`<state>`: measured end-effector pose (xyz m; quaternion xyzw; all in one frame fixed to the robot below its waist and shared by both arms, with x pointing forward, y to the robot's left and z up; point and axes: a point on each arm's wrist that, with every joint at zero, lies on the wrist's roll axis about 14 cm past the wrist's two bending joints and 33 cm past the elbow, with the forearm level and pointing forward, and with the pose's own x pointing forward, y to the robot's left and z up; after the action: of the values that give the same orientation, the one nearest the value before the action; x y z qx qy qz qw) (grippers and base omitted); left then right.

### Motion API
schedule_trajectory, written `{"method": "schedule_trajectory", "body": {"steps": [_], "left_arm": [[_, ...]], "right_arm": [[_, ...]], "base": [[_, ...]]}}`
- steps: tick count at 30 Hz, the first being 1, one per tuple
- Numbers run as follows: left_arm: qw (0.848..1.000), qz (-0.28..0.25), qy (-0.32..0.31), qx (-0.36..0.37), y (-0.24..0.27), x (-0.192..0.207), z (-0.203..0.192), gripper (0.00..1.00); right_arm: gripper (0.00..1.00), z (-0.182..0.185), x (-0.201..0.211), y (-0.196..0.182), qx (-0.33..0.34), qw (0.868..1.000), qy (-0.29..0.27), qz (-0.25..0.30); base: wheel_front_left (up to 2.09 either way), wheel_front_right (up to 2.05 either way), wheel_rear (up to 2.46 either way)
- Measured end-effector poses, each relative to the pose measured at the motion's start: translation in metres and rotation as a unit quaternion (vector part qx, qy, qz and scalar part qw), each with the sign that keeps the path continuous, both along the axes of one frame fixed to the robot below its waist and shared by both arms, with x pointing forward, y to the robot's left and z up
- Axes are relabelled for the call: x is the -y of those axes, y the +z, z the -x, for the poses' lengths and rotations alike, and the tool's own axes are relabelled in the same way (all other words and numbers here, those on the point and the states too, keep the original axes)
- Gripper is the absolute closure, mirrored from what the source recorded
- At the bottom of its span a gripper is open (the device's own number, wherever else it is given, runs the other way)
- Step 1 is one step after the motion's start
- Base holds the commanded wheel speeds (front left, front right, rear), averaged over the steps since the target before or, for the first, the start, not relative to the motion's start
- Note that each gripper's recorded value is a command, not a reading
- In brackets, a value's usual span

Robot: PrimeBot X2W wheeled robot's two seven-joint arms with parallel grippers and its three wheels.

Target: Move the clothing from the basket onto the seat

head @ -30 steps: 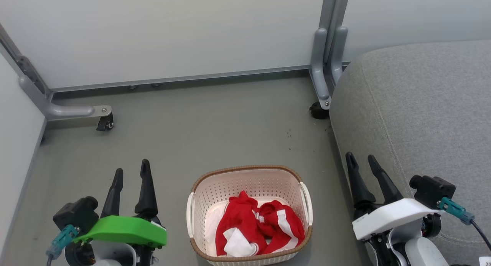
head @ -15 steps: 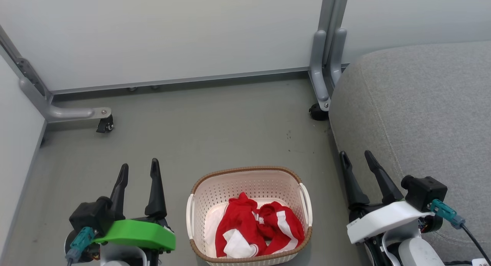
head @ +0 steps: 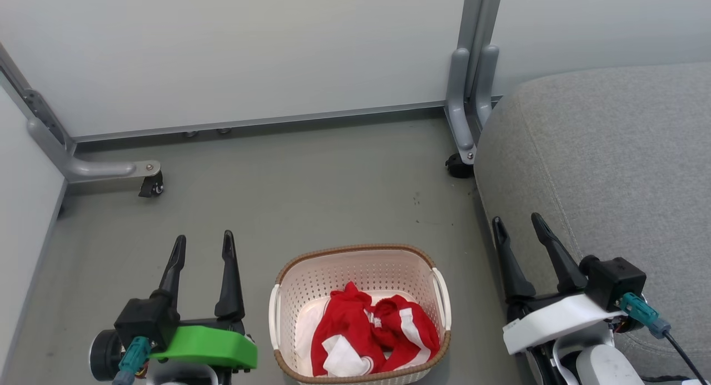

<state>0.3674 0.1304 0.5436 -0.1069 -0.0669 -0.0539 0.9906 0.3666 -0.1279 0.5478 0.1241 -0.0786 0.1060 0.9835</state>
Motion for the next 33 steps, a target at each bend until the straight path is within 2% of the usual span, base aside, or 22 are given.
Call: {"method": "schedule_trajectory", "body": {"steps": [33], "left_arm": [[0.992, -0.120, -0.004, 0.049, 0.005, 0.010, 0.014, 0.00]], "right_arm": [[0.00, 0.013, -0.015, 0.010, 0.052, 0.993, 0.014, 0.107]], "base": [[0.00, 0.00, 0.00]]}}
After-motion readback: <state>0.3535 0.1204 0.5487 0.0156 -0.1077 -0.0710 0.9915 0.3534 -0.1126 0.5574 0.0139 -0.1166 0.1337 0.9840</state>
